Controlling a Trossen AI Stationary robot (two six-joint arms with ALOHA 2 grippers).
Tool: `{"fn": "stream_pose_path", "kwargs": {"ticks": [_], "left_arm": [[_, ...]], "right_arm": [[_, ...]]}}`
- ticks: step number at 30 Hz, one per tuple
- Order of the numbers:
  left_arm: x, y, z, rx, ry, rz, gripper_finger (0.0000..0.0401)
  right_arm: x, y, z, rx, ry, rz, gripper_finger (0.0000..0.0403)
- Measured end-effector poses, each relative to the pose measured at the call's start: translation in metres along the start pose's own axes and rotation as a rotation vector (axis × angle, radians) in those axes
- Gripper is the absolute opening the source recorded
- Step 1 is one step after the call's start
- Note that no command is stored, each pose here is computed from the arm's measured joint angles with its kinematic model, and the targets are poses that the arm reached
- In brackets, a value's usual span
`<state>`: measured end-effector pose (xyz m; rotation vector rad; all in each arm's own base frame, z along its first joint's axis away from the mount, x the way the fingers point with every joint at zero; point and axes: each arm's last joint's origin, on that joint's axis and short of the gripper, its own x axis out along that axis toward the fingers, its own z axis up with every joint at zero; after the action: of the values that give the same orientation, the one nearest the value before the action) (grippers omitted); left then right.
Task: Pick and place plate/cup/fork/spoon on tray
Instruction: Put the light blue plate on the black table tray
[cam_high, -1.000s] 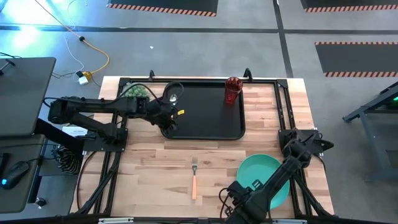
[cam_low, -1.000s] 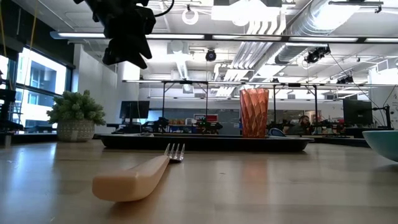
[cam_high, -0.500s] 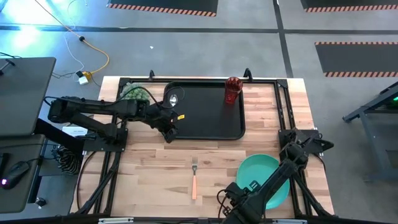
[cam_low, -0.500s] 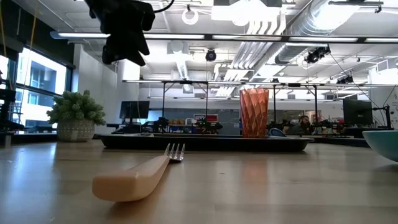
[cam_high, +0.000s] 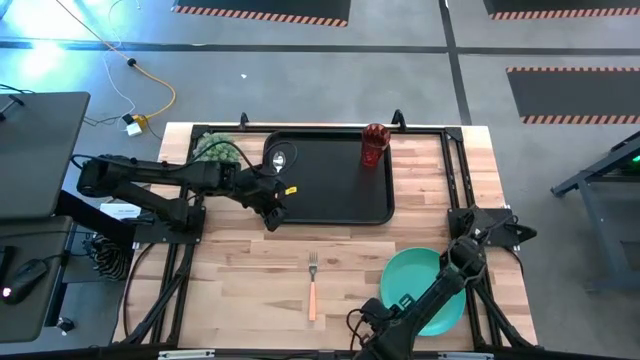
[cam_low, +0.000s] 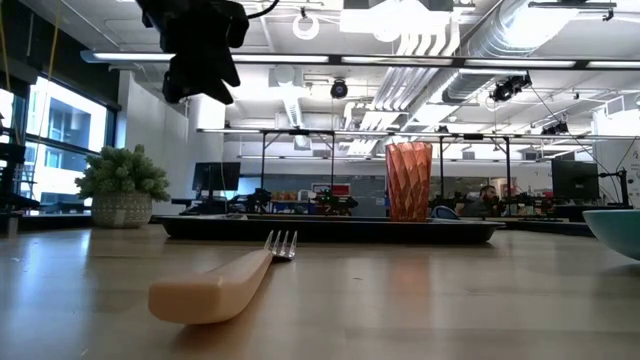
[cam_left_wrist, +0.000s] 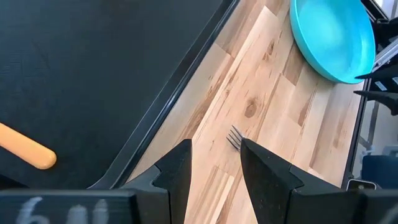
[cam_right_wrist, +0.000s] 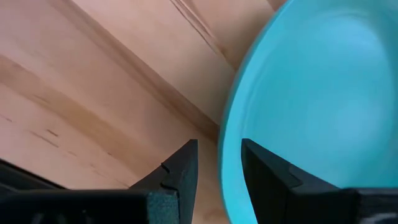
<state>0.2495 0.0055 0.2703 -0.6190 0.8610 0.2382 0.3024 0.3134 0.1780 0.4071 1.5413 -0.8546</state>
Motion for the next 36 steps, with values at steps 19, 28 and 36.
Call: {"fn": "stream_pose_path", "kwargs": {"ticks": [19, 28, 36], "left_arm": [[0.000, 0.000, 0.000, 0.000, -0.002, -0.001, 0.0129], [0.000, 0.000, 0.000, 0.000, -0.002, -0.001, 0.0129], [0.000, 0.000, 0.000, 0.000, -0.002, -0.001, 0.0129]], "right_arm": [[0.022, 0.010, -0.002, -0.018, 0.032, -0.062, 0.0101], [0.022, 0.009, 0.001, -0.012, 0.034, -0.064, 0.0007], [0.012, 0.005, 0.004, -0.014, 0.019, -0.048, 0.0005]]}}
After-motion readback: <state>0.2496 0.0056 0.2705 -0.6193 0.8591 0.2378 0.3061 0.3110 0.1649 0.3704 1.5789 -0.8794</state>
